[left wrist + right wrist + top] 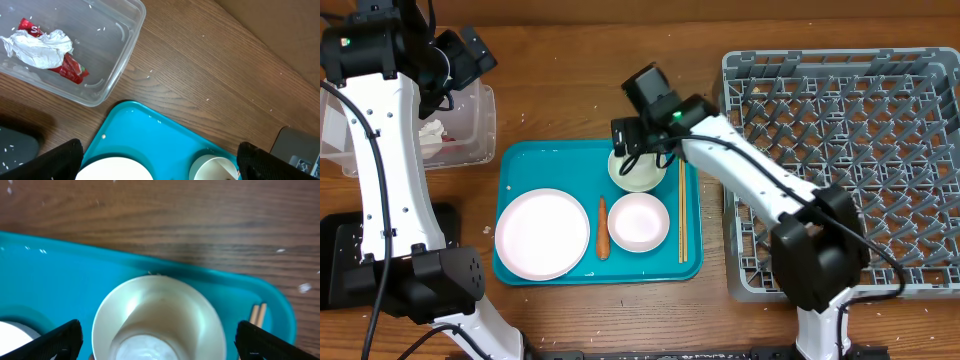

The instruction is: Sort waste into correct bins and load items into the dishwasher

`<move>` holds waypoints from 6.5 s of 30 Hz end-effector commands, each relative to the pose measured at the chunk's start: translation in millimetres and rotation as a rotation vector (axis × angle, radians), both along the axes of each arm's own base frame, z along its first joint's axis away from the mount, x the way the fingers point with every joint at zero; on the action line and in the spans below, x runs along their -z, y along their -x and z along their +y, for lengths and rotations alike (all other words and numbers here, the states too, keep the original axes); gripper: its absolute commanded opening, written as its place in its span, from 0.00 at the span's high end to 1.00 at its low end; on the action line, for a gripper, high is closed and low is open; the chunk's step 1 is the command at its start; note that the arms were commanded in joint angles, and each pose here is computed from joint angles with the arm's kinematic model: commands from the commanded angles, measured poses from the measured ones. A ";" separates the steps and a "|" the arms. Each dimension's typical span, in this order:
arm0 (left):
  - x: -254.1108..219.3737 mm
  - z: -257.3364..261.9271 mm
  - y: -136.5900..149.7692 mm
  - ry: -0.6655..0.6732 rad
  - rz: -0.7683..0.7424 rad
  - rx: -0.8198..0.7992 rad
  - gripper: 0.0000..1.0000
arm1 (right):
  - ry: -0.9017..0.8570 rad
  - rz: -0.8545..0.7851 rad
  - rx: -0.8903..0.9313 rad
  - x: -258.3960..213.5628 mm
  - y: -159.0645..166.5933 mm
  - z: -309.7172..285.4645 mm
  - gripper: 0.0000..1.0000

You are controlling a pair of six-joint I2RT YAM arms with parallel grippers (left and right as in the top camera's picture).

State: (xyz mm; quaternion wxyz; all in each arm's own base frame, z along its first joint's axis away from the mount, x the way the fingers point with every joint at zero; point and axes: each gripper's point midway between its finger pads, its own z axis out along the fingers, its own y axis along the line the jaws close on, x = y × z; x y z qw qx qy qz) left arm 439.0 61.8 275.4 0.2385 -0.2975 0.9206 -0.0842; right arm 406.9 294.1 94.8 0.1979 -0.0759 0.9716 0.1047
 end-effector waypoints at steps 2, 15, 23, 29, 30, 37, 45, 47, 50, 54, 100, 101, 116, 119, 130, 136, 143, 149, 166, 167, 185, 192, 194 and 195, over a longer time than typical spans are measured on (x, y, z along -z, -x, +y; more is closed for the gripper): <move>-0.5 2.8 1.2 0.001 0.000 -0.020 0.00 | 0.016 -0.016 -0.007 1.4 4.8 14.1 0.00; -0.4 2.8 1.3 0.001 0.000 -0.020 0.00 | 0.101 0.016 0.053 18.7 17.3 7.3 0.01; -0.5 2.8 1.2 0.001 0.000 -0.020 0.00 | 0.116 0.036 0.060 31.7 17.7 6.8 0.15; -0.5 2.8 1.2 0.001 0.000 -0.020 0.00 | 0.121 0.038 0.061 33.3 17.8 6.0 0.23; -0.4 2.8 1.3 0.001 0.000 -0.020 0.00 | 0.122 0.038 0.061 33.3 17.9 5.9 0.25; -0.5 2.8 1.2 0.001 0.000 -0.020 0.00 | 0.153 0.004 0.086 3.9 10.9 -3.1 0.35; -0.5 2.8 1.2 0.001 0.000 -0.020 0.00 | 0.232 -0.144 0.194 -95.7 -8.1 -45.5 0.38; -0.5 2.8 1.2 0.001 0.000 -0.020 0.00 | 0.229 -0.177 0.244 -123.3 -14.5 -67.0 0.38; -0.5 2.8 1.2 0.001 0.000 -0.020 0.00 | 0.200 -0.219 0.342 -162.7 -26.5 -113.2 0.38; -0.5 2.8 1.2 0.001 0.000 -0.020 0.00 | 0.191 -0.244 0.506 -194.0 -38.6 -200.9 0.39; -0.5 2.8 1.2 0.001 0.000 -0.020 0.00 | -0.154 0.199 0.165 -110.5 0.5 -145.8 0.00; -0.5 2.8 1.2 0.001 0.000 -0.020 0.00 | -0.153 0.188 0.122 -107.3 2.6 -125.3 0.00; -0.5 2.8 1.2 0.001 0.000 -0.020 0.00 | 0.005 0.061 -0.035 0.9 29.3 38.3 0.04; -0.5 2.8 1.2 0.001 0.000 -0.020 0.00 | 0.019 0.050 -0.076 18.5 29.5 52.0 0.08; -0.5 2.8 1.2 0.001 0.000 -0.020 0.00 | 0.161 0.070 -0.075 77.7 25.2 41.3 0.25; -0.5 2.8 1.2 0.001 0.000 -0.020 0.00 | 0.173 0.045 -0.077 71.5 22.8 44.0 0.46; -0.5 2.8 1.2 0.001 0.000 -0.020 0.00 | 0.165 0.041 -0.078 40.4 19.2 48.6 0.86; -0.5 2.8 1.2 0.001 0.000 -0.020 0.00 | 0.142 0.016 -0.064 -7.0 14.0 44.6 0.92; -0.5 2.8 1.2 0.001 0.000 -0.020 0.00 | -0.173 -0.033 0.211 -158.6 -51.1 -164.0 0.96; -0.5 2.8 1.2 0.001 0.000 -0.020 0.00 | -0.199 -0.029 0.232 -159.9 -54.4 -176.8 0.96; -0.5 2.8 1.2 0.001 0.000 -0.020 0.00 | -0.923 -0.038 -0.033 -149.7 -59.8 -224.9 0.96; -0.4 2.8 1.3 0.001 0.000 -0.020 0.00 | -0.928 -0.044 0.044 -130.5 -60.5 -256.4 0.96; -0.5 2.8 1.2 0.001 0.000 -0.020 0.00 | -0.931 -0.062 0.061 -129.3 -61.9 -268.0 0.96; -0.5 2.8 1.2 0.001 0.000 -0.020 0.00 | -0.937 -0.072 0.067 -129.2 -62.4 -273.9 0.96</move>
